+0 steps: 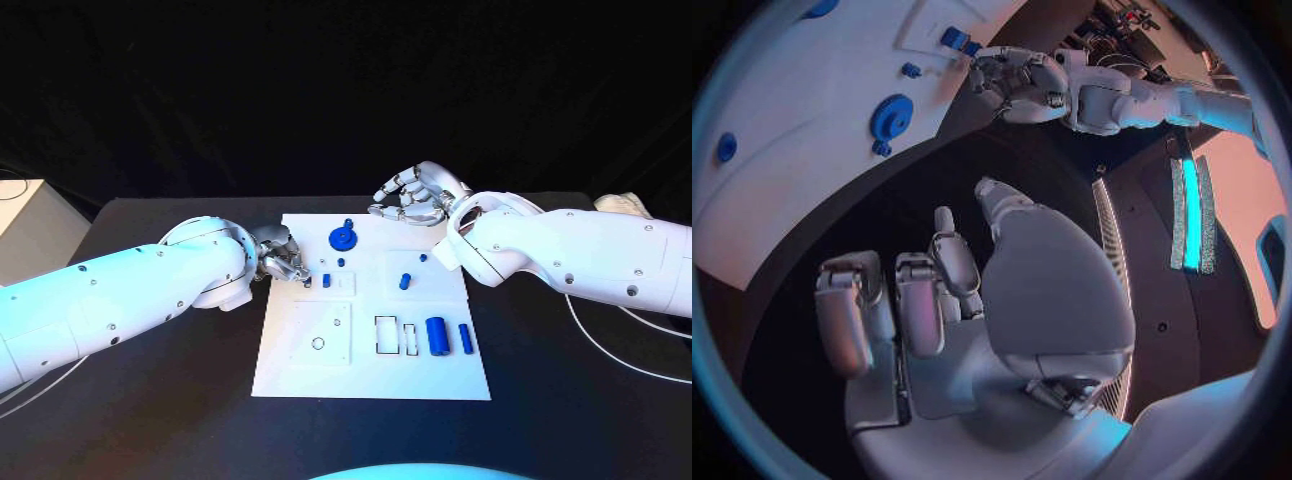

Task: Assemble the parts on the task board

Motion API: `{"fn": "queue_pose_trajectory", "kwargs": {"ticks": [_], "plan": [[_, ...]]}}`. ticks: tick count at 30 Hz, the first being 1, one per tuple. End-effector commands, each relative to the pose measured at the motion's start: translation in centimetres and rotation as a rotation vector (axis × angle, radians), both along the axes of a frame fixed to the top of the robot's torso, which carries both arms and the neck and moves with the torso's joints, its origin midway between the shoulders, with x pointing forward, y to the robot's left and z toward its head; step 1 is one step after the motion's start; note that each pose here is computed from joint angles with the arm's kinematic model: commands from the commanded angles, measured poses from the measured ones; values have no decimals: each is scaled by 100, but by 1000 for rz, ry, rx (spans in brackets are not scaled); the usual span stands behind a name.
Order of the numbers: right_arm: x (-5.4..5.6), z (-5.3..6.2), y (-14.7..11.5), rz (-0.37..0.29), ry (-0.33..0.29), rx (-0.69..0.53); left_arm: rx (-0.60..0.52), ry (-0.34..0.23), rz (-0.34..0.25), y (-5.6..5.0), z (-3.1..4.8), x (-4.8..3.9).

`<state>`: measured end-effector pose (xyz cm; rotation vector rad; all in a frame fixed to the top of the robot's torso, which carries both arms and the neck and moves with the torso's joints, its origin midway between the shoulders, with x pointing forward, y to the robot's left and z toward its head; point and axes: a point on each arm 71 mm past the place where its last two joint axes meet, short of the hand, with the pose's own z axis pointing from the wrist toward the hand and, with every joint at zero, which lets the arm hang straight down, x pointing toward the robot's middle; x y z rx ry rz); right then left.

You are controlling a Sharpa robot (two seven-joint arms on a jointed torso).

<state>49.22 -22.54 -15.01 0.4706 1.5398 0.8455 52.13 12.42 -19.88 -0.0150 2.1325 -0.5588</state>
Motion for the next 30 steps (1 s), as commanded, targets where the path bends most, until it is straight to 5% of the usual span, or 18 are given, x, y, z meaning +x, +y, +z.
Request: {"fn": "queue_pose_trajectory", "kwargs": {"ticks": [1, 30], "plan": [[-6, 0, 18, 20, -3, -3, 6, 5, -29, -32, -4, -10], [-5, -2, 22, 22, 0, -4, 23, 26, -34, -22, -47, -6]]}}
